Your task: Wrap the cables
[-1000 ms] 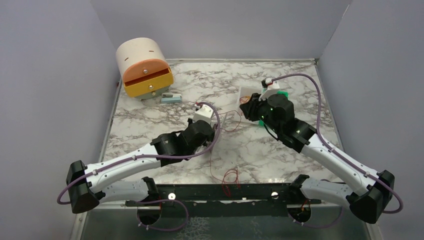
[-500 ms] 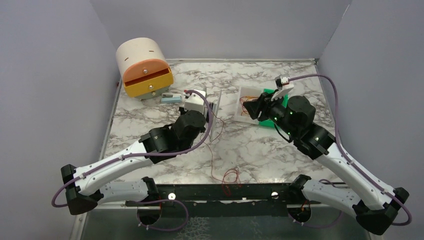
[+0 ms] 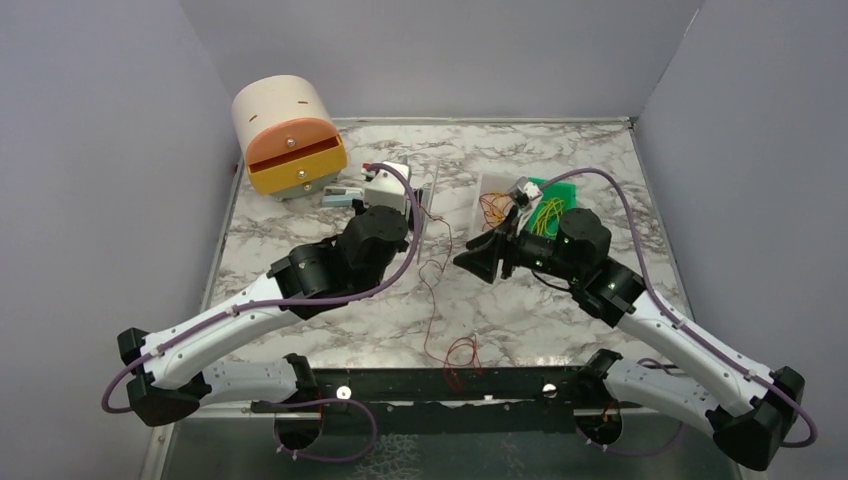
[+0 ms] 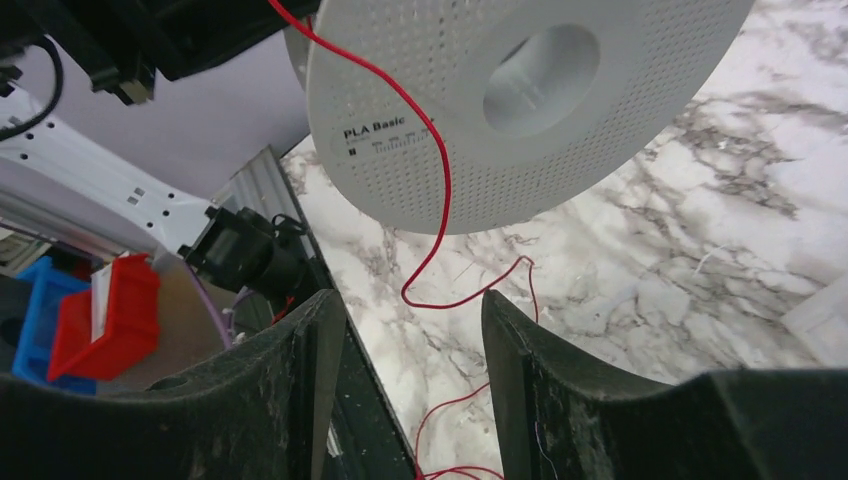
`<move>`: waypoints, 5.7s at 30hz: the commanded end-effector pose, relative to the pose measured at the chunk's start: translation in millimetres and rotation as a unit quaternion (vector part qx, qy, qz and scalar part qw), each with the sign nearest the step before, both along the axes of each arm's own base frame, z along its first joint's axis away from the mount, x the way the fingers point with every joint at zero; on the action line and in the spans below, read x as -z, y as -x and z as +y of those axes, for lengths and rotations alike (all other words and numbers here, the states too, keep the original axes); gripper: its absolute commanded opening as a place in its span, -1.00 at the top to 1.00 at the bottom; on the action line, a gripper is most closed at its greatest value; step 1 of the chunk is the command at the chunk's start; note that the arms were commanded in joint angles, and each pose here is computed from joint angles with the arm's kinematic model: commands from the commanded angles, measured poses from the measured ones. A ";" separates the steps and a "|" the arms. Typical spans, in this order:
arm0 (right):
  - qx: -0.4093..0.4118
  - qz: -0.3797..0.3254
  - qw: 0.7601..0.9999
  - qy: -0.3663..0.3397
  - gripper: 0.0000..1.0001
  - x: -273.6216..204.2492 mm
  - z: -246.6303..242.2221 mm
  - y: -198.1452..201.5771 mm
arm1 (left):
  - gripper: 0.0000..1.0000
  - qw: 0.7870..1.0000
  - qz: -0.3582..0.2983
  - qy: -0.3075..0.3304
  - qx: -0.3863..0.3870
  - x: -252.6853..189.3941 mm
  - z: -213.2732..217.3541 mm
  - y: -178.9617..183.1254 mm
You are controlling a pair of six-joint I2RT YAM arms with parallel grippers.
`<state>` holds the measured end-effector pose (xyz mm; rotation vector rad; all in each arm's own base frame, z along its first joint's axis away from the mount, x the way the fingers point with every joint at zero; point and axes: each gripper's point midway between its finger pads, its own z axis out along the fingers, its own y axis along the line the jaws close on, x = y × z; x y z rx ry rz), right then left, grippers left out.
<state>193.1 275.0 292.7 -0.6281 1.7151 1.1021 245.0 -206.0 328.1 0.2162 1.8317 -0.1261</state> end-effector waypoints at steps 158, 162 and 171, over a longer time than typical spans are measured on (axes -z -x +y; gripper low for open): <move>-0.027 -0.070 0.995 0.068 0.98 -37.4 -15.0 12.1 | 1.00 0.999 -0.004 0.036 0.002 29.3 -61.8 -29.0; 0.024 -0.067 0.989 0.128 0.98 -32.1 -22.5 -14.6 | 1.00 0.999 0.028 0.012 0.029 48.6 -59.8 -18.0; 0.107 -0.124 0.970 0.177 0.98 -38.8 -30.4 -63.4 | 1.00 0.989 0.094 -0.028 0.109 75.4 -56.0 13.0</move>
